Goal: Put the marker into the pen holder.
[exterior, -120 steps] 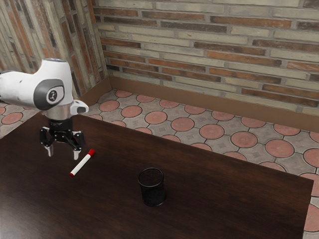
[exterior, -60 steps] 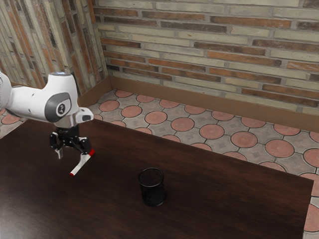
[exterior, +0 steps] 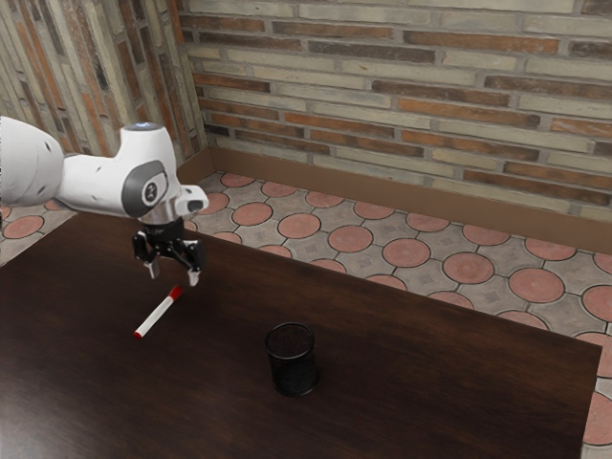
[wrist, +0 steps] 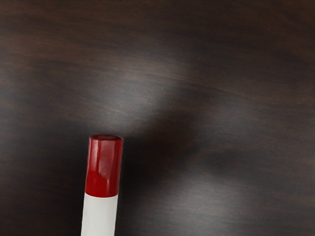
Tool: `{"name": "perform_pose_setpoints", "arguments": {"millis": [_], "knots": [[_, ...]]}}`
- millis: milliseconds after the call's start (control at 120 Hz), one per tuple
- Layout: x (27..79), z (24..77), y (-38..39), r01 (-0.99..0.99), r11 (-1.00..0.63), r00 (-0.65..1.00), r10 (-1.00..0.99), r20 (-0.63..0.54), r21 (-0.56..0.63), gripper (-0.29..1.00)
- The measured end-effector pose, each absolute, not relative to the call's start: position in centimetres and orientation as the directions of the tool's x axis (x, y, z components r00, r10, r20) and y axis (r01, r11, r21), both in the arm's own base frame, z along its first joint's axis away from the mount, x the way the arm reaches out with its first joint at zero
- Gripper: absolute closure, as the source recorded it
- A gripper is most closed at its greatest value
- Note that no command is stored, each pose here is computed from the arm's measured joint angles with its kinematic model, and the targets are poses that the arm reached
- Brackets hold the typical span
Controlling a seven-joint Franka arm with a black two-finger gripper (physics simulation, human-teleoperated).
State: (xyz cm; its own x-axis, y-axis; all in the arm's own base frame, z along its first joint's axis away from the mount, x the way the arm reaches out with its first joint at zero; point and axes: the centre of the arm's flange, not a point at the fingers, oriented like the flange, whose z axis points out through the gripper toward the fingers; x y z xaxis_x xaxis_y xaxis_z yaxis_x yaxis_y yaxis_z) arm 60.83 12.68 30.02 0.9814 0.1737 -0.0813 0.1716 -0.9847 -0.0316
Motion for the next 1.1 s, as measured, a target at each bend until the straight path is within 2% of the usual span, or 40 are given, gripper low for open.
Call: {"name": "perform_pose_setpoints", "arguments": {"millis": [417, 608, 742, 1100], "knots": [[60.9, 25.0, 17.7, 0.216, -0.976, 0.968, 0.210, -0.135, 0.026, 0.00], [60.8, 24.4, 18.3, 0.192, -0.980, 0.973, 0.183, -0.138, 0.054, 0.01], [60.8, 24.4, 18.3, 0.163, -0.985, 0.978, 0.153, -0.139, 0.064, 0.22], [60.6, 24.2, 18.4, 0.108, -0.991, 0.985, 0.096, -0.140, 0.082, 0.66]]}}
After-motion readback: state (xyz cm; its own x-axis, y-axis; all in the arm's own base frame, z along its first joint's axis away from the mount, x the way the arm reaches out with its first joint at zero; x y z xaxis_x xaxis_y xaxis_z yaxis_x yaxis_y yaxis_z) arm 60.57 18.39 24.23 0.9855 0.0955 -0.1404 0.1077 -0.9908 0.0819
